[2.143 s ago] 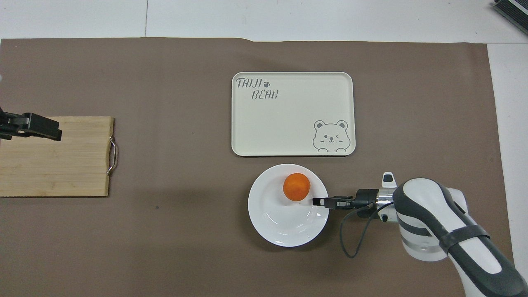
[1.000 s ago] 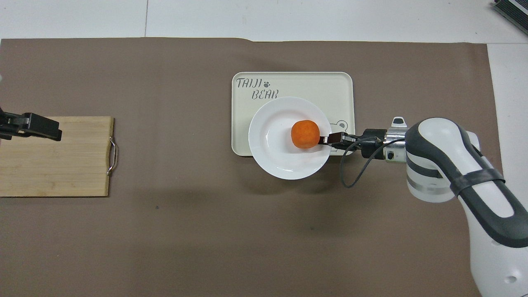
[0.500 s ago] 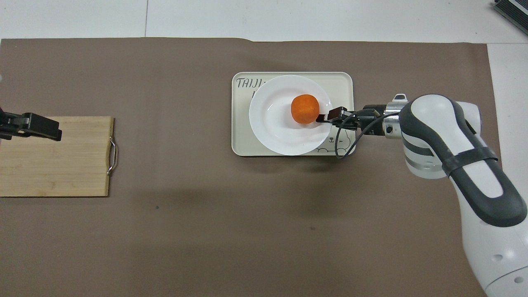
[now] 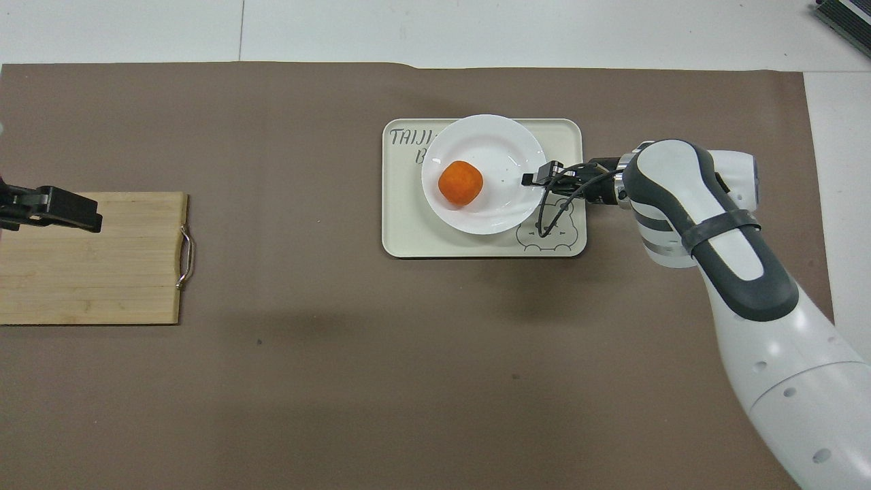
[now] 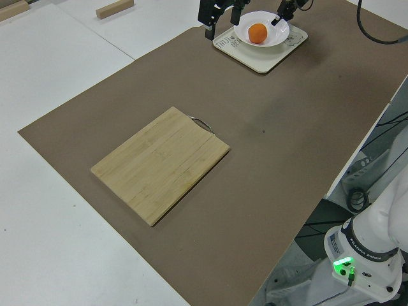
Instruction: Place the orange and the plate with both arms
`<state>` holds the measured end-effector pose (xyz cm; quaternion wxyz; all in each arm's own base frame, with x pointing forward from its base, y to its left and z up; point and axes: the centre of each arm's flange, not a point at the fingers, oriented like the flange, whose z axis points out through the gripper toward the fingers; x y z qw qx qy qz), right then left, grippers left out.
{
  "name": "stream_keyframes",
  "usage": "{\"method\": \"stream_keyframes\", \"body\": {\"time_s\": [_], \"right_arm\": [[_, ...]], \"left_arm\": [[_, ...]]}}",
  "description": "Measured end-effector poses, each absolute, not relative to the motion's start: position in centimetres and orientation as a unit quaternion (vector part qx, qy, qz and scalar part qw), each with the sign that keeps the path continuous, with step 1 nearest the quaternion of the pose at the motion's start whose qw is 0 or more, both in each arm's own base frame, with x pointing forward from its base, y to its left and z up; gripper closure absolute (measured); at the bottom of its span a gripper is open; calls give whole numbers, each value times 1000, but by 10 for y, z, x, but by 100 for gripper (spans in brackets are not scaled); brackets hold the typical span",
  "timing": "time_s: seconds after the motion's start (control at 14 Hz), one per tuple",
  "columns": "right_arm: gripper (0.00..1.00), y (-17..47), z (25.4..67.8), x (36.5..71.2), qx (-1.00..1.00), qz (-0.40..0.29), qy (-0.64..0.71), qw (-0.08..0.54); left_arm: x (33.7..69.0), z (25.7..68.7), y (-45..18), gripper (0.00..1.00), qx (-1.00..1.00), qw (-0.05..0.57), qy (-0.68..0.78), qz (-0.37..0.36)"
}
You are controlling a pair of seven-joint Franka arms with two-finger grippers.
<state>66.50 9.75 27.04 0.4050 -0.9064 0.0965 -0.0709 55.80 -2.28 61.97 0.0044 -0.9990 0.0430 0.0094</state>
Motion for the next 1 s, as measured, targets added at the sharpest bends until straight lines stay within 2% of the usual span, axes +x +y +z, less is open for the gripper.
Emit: {"method": "stream_keyframes", "body": {"time_s": [0.21,0.29,0.43,0.64,0.79,0.86,1.0], "right_arm": [[95,96,264,663,-909,-70,99,400],[90,97,264,663,-909,-72,99,398],[66,98,263,663,-912,-80,102,390],[36,102,264,663,-916,-86,95,379],[11,99,271,666,-931,-86,67,347],[2,97,279,668,-940,-85,54,327],[0,95,298,671,-949,-89,40,299]], "left_arm": [[558,620,-23,0,-999,4,43,9],[558,620,-23,0,-999,4,43,9],[558,620,-23,0,-999,4,43,9],[558,620,-23,0,-999,4,43,9],[558,620,-23,0,-999,4,43,9],[558,620,-23,0,-999,4,43,9],[558,620,-23,0,-999,4,43,9]]}}
